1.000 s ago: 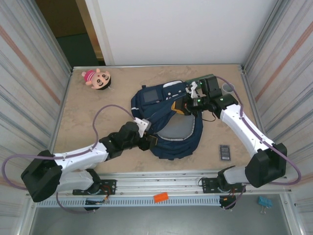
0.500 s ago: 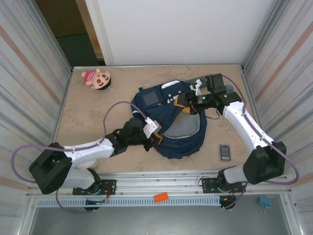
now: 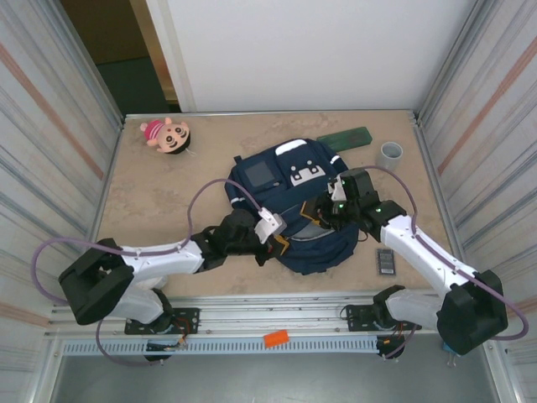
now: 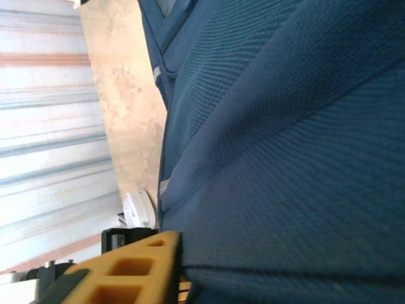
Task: Pack books, pencil case, and school supplies into a backpack
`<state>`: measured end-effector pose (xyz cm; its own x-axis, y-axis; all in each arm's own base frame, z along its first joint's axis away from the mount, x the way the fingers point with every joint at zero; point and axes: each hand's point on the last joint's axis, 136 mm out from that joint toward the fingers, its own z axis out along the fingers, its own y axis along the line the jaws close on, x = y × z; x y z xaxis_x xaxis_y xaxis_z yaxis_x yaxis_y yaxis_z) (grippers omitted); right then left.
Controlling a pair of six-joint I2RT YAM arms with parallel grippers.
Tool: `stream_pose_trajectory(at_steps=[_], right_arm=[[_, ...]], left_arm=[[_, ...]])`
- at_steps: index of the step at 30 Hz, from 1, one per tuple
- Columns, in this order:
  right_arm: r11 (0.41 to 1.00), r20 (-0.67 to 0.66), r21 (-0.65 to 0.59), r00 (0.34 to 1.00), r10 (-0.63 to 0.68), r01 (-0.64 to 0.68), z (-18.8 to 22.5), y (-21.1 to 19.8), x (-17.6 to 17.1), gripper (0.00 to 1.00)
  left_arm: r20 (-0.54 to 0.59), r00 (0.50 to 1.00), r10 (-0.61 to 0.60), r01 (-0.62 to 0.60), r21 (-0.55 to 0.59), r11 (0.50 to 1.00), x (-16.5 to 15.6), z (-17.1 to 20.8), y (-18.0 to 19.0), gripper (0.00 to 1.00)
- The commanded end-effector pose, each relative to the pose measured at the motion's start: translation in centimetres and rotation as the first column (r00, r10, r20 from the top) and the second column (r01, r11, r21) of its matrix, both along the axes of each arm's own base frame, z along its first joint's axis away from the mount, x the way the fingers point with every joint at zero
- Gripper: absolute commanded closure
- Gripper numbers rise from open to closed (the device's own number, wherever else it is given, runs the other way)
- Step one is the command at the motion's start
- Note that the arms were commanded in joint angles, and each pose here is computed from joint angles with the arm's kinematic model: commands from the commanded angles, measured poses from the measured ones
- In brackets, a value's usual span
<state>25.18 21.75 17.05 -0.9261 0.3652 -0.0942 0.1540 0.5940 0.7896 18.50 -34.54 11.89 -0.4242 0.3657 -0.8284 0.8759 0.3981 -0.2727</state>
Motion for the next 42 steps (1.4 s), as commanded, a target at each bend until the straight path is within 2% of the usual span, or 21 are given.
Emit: stream_pose_trajectory(at_steps=[1, 3, 5, 11, 15, 19, 22, 24, 26, 28, 30, 32, 36, 38, 42], right_arm=[[1.0, 0.09, 0.002, 0.996, 0.004, -0.004, 2.4, -0.3, 1.1, 0.95], [0.996, 0.115, -0.022, 0.99, 0.083, -0.081, 4.0, -0.8, 0.9, 0.99], [0.989, 0.118, -0.027, 0.982, 0.148, -0.146, 5.5, -1.5, 0.7, 1.0], [0.96, 0.163, 0.023, 0.948, 0.272, -0.279, 10.0, -2.9, 0.5, 1.0], [0.93, 0.19, 0.058, 0.919, 0.346, -0.363, 12.4, -2.2, -0.3, 1.0], [0.936, 0.233, 0.08, 0.919, 0.317, -0.343, 13.9, -2.0, 0.2, 1.0], [0.956, 0.261, 0.104, 0.935, 0.241, -0.275, 14.0, -1.7, 1.6, 1.0], [0.967, 0.271, 0.116, 0.944, 0.188, -0.226, 13.6, -1.1, 2.5, 1.0], [0.974, 0.282, 0.128, 0.948, 0.146, -0.188, 13.0, 0.1, 3.3, 1.0], [0.976, 0.303, 0.127, 0.944, 0.134, -0.18, 12.7, 1.7, 3.7, 1.0], [0.979, 0.318, 0.112, 0.939, 0.128, -0.171, 12.4, 3.5, 4.1, 1.0], [0.982, 0.329, 0.103, 0.937, 0.118, -0.16, 12.1, 5.1, 4.6, 1.0], [0.987, 0.327, 0.106, 0.942, 0.081, -0.122, 11.2, 8.1, 5.3, 1.0], [0.987, 0.322, 0.123, 0.945, 0.061, -0.105, 10.7, 9.5, 5.3, 1.0], [0.987, 0.311, 0.137, 0.95, 0.037, -0.084, 9.9, 12.4, 4.8, 0.99]], left_arm=[[0.019, 0.996, 0.092, -0.093, 0.001, 0.996, 1.8, 1.7, -0.4, 1.0], [0.006, 0.983, 0.184, -0.184, 0.087, 0.979, 2.9, 0.2, 1.3, 1.0], [-0.026, 0.968, 0.251, -0.246, 0.125, 0.961, 3.8, -0.9, 3.1, 1.0], [-0.042, 0.915, 0.401, -0.393, 0.125, 0.911, 6.2, -1.4, 8.1, 1.0], [-0.046, 0.841, 0.54, -0.529, 0.142, 0.836, 9.1, -1.7, 11.9, 1.0], [-0.05, 0.776, 0.628, -0.611, 0.182, 0.77, 11.8, -2.1, 14.5, 1.0], [-0.025, 0.759, 0.651, -0.634, 0.203, 0.747, 12.8, -1.6, 14.8, 0.91], [-0.028, 0.739, 0.673, -0.656, 0.193, 0.729, 13.2, -0.6, 15.0, 0.76], [-0.044, 0.73, 0.682, -0.668, 0.163, 0.726, 13.1, 1.1, 14.9, 0.54], [-0.059, 0.71, 0.702, -0.692, 0.132, 0.71, 12.8, 2.7, 15.3, 0.41], [-0.067, 0.659, 0.749, -0.739, 0.124, 0.662, 12.4, 3.8, 16.6, 0.36], [-0.065, 0.589, 0.806, -0.796, 0.128, 0.592, 11.9, 4.8, 18.3, 0.34], [-0.049, 0.415, 0.909, -0.897, 0.143, 0.417, 10.5, 5.8, 22.5, 0.28], [-0.043, 0.367, 0.929, -0.919, 0.135, 0.37, 9.7, 6.5, 23.9, 0.28], [-0.039, 0.319, 0.947, -0.942, 0.096, 0.321, 8.3, 8.3, 25.6, 0.27]])
